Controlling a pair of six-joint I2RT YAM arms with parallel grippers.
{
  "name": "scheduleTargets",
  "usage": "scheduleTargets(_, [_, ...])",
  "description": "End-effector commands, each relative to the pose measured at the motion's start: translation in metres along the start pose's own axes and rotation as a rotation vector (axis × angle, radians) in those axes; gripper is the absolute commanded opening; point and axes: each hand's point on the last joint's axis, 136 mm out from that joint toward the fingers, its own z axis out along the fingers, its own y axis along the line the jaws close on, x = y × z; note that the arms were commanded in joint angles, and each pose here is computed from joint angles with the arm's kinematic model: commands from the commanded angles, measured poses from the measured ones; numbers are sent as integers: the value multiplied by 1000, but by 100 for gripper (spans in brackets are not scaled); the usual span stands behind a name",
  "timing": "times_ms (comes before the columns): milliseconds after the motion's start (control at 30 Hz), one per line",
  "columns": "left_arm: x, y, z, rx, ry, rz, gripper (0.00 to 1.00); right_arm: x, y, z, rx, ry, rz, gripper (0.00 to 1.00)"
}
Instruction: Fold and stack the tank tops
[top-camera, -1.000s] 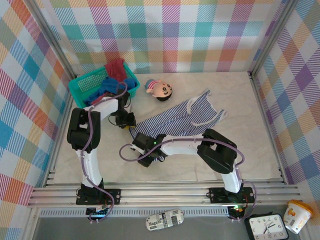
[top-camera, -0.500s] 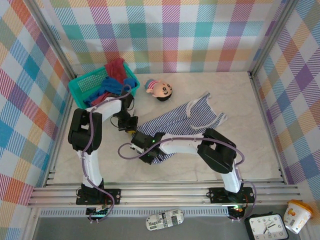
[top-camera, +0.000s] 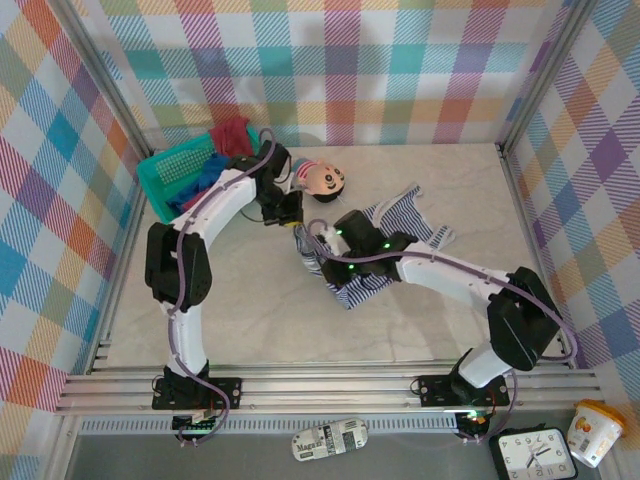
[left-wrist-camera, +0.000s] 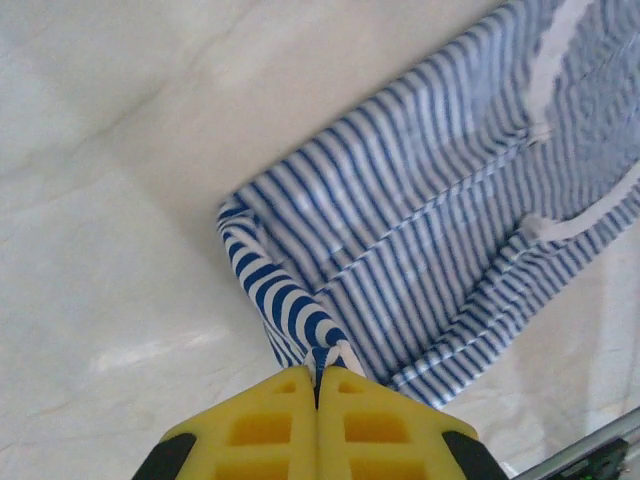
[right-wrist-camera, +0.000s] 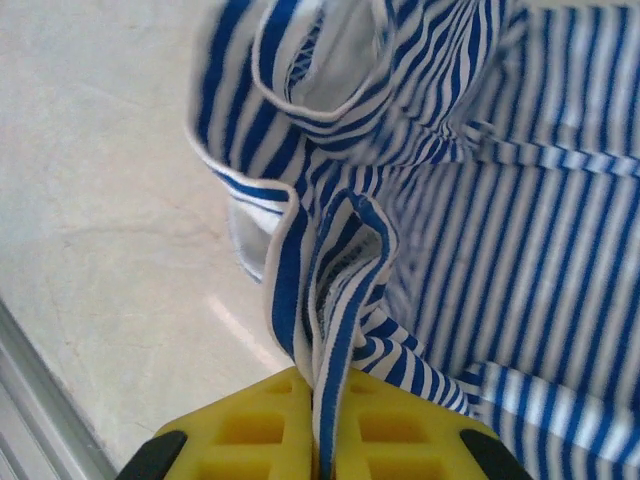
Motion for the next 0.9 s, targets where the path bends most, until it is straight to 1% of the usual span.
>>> scheduleTargets(0, [-8,-21,16,33,30,-27,0,8,-10,-11,-66,-3,87,10])
scheduleTargets(67, [-17,-27,23,42,24,-32,0,11,-26,-14,-63,-7,132,10])
scheduleTargets(267, [-32,-50,58,74,61,-24,0,12,-61,-18,-58,-29,215,10])
scheduleTargets(367, [-40,-60,65,82,46,-22,0,12,-75,-20,-55,-31,239,10])
scheduleTargets(467, [-50,-63,71,93,21,-35,0,14,-91,-24,-51,-40,283,10])
scheduleTargets(567, [-54,-65,81,108,27,-46,0,18,-104,-23,-43,-34,312,10])
scheduleTargets(733, [-54,-67,101,112,35,-36,0,28,-127,-18,-30,-22,390,10])
scheduleTargets(867, [-61,-75,109,147,10,-12,0,29,-144,-17,-29,-40,447,11])
